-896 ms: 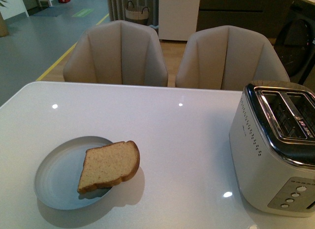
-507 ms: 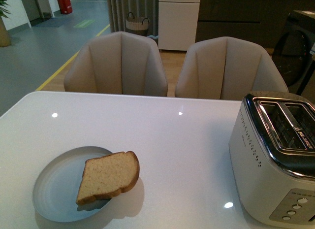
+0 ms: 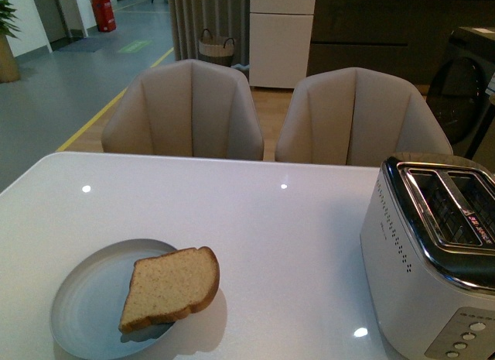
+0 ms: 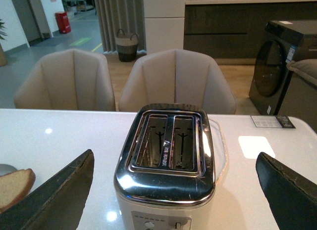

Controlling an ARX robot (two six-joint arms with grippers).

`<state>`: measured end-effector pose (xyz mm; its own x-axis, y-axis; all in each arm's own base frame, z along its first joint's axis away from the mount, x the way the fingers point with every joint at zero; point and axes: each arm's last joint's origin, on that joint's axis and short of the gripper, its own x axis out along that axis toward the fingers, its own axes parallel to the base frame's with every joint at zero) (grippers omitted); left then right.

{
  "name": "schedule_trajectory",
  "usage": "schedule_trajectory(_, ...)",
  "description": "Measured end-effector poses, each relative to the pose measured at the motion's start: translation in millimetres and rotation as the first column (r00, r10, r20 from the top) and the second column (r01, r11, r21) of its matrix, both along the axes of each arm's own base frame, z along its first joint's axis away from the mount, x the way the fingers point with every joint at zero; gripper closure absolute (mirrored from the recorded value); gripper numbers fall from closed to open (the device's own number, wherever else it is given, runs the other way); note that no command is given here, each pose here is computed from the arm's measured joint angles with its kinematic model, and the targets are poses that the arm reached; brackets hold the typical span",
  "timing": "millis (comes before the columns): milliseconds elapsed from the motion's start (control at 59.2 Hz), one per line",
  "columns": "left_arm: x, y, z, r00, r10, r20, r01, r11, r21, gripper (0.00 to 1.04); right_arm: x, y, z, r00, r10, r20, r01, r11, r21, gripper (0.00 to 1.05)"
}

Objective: Left arm holds plate, right arm toasts bread

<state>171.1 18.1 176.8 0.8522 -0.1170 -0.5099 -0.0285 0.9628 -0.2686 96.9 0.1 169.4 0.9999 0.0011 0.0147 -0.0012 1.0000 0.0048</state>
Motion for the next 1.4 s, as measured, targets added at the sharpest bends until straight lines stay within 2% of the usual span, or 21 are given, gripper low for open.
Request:
schedule_trajectory(203, 71.0, 19.1, -32.4, 0.996, 0.015, -0.088, -0.014, 1.0, 0.004, 0.07, 0.0, 0.0, 0.0, 1.0, 0.0, 0.0, 0.0, 1.0, 0.0, 0.09)
schedule_trajectory(304, 105.3, 26.3, -72.9, 0.978, 0.014, -0.206, -0.006, 0.999, 0.038, 0.07, 0.0, 0.0, 0.0, 1.0, 0.0, 0.0, 0.0, 1.0, 0.0, 0.09)
schedule_trajectory(389, 119.8, 29.2, -100.3, 0.958, 0.005, -0.288, 0.012, 0.998, 0.058, 0.07, 0.0, 0.0, 0.0, 1.0, 0.0, 0.0, 0.0, 1.0, 0.0, 0.09)
schedule_trajectory(609, 148.3, 28.6, -138.9, 0.923, -0.058, -0.379, 0.093, 0.993, 0.074, 0.07, 0.0, 0.0, 0.0, 1.0, 0.0, 0.0, 0.0, 1.0, 0.0, 0.09)
schedule_trajectory(811, 176.0, 26.0, -159.5, 0.908, -0.112, -0.404, 0.157, 0.984, 0.081, 0.07, 0.0, 0.0, 0.0, 1.0, 0.0, 0.0, 0.0, 1.0, 0.0, 0.09)
schedule_trajectory(1099, 192.6, 20.9, -179.8, 0.872, -0.147, -0.466, 0.213, 0.973, 0.091, 0.07, 0.0, 0.0, 0.0, 1.0, 0.0, 0.0, 0.0, 1.0, 0.0, 0.09)
schedule_trajectory(1403, 204.7, 12.6, -190.4, 0.802, -0.211, -0.558, 0.286, 0.957, 0.05, 0.07, 0.0, 0.0, 0.0, 1.0, 0.0, 0.0, 0.0, 1.0, 0.0, 0.09)
